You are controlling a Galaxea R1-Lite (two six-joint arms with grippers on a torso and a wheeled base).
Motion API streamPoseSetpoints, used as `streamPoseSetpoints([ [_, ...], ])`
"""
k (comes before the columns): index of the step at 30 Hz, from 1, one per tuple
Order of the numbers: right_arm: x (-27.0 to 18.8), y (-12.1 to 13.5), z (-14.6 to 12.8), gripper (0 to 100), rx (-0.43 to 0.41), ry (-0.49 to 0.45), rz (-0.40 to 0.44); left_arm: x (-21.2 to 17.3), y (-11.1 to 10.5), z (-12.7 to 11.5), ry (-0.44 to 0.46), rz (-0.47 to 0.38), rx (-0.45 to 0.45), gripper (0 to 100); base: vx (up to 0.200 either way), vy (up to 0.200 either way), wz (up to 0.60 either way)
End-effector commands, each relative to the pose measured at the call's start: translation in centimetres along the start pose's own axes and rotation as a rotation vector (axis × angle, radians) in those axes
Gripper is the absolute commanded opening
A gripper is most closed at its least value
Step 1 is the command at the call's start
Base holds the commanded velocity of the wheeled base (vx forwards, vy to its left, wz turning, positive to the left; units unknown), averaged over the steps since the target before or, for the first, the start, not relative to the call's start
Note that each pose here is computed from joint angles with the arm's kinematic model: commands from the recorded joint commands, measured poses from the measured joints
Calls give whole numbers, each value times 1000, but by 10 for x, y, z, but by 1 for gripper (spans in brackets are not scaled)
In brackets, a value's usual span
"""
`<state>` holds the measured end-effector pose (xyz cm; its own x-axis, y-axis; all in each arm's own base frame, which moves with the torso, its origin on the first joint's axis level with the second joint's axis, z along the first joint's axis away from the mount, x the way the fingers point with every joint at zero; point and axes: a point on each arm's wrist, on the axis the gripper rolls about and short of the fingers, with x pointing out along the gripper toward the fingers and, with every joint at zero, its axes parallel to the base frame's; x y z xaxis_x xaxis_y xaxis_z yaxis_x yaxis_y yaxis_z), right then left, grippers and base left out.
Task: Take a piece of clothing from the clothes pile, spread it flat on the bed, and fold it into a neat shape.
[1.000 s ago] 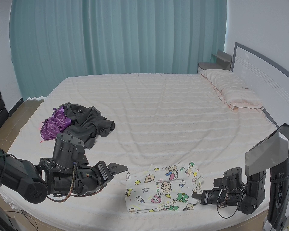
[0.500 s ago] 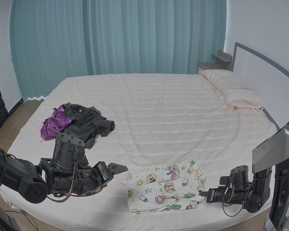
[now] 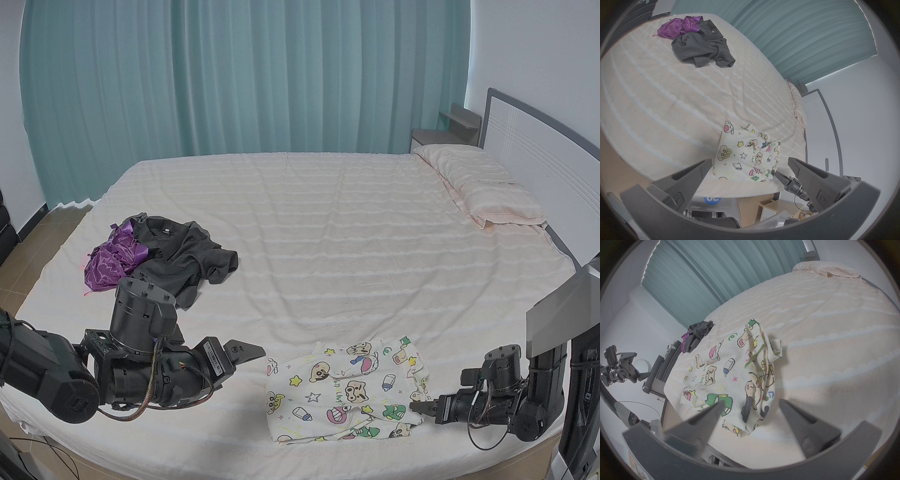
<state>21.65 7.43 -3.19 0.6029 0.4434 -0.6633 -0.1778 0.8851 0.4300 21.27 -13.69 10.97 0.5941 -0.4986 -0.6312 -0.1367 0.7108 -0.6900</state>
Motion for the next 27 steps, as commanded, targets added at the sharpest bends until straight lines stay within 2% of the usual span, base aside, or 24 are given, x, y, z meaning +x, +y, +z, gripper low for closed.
streamPoseSetpoints([
  [1, -3, 0, -3, 100, 2, 9, 10, 2, 1, 0, 3, 5, -1, 100, 0, 0, 0],
  [7, -10, 5, -10, 100, -7, 38, 84, 1, 0, 0, 2, 4, 0, 100, 0, 0, 0],
  [14, -3, 8, -17, 100, -17, 77, 87, 1, 0, 0, 1, 2, 0, 100, 0, 0, 0],
  [15, -2, 9, -17, 0, -20, 77, 90, 1, 0, 0, 1, 2, 0, 100, 0, 0, 0],
  [27, -6, 7, -16, 0, -21, 68, 78, 1, 0, 0, -1, 2, -1, 100, 0, 0, 0],
])
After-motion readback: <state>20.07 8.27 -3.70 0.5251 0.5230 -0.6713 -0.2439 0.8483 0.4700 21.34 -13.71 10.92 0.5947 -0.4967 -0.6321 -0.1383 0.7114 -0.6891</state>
